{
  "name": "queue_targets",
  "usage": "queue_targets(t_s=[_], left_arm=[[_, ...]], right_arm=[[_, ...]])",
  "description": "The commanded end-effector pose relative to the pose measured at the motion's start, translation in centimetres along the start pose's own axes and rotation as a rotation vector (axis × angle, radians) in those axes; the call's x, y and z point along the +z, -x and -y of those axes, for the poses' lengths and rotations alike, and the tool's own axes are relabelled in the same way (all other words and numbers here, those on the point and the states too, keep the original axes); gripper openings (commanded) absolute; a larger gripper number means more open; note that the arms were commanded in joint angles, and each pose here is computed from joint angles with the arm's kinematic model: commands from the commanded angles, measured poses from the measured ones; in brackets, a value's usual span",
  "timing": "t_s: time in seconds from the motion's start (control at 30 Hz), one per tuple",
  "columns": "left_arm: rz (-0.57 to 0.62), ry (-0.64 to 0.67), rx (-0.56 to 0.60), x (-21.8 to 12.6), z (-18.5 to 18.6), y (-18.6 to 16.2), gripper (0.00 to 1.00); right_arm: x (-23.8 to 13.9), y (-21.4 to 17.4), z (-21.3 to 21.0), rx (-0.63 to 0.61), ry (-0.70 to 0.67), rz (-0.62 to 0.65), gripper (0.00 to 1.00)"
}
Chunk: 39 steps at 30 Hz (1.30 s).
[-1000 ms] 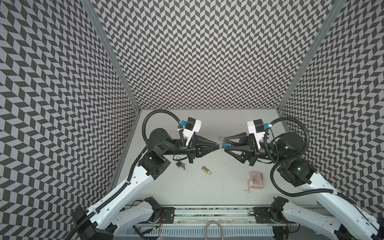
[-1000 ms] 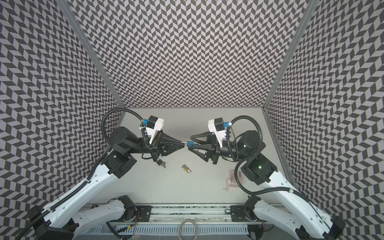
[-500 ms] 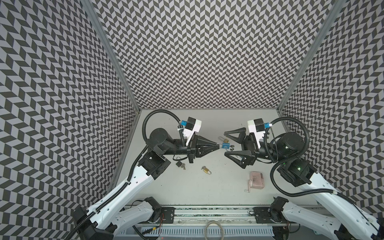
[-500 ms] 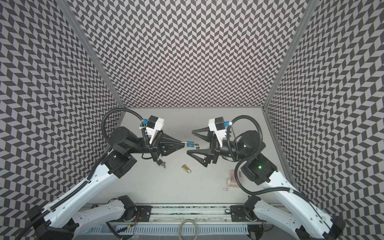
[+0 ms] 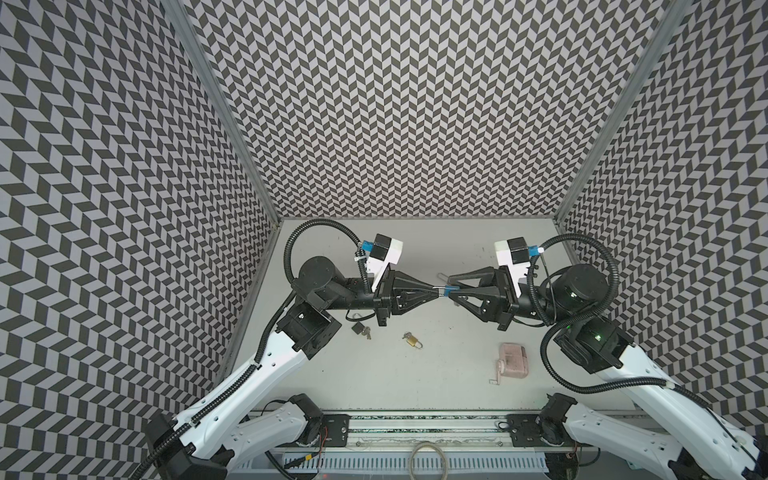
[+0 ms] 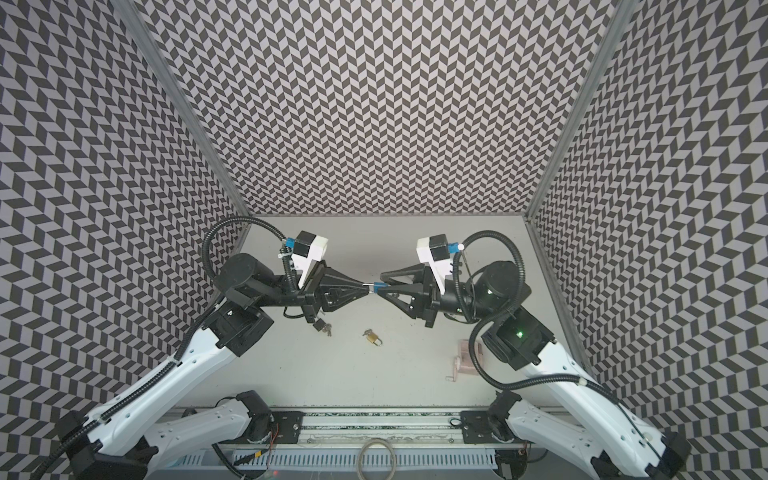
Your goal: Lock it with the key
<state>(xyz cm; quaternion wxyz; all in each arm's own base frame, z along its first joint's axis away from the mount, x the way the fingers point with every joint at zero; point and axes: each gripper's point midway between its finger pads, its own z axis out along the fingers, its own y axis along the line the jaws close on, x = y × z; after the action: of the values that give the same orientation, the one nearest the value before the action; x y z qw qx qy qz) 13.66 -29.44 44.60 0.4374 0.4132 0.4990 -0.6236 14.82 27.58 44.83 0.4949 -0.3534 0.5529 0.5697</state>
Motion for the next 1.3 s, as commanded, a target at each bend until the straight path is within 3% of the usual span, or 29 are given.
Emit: queue_targets(t_s=[0.0,0.13,0.2,0.3,0.47,0.57,0.73,0.9,1.27], left_arm=[[0.025,-0.029,0.049,-0.1,1.0,1.3,0.00],[0.025,-0.031,0.046,-0.1,1.1,1.4,0.00],[0.026,-0.028,0.044,-0.1,1.0,1.4,0.00],[0.031,-0.019,0.046,-0.2,1.0,1.6,0.00],[0.042,0.008,0.048,-0.5,0.6,1.8,0.28],[0.042,0.005,0.046,-0.5,0.6,1.8,0.31],[0.039,0.002,0.043,-0.5,0.5,1.6,0.23],[0.043,0.006,0.045,-0.5,0.5,1.8,0.00],[0.034,0.001,0.059,0.3,0.8,1.6,0.00]], right_arm=[[0.0,0.7,-0.4,-0.028,0.018,0.027,0.25],[0.0,0.8,-0.5,-0.031,0.024,0.027,0.13],[0.0,0.8,-0.6,-0.034,0.031,0.022,0.00],[-0.2,1.0,-1.0,-0.051,0.036,0.031,0.00],[-0.7,1.6,-1.4,-0.069,0.031,0.049,0.00],[-0.7,1.6,-1.4,-0.069,0.034,0.049,0.00],[-0.8,1.9,-1.5,-0.076,0.024,0.063,0.00],[-0.6,1.5,-1.3,-0.070,0.026,0.047,0.00],[0.8,0.2,0.4,-0.031,-0.009,-0.019,0.00]])
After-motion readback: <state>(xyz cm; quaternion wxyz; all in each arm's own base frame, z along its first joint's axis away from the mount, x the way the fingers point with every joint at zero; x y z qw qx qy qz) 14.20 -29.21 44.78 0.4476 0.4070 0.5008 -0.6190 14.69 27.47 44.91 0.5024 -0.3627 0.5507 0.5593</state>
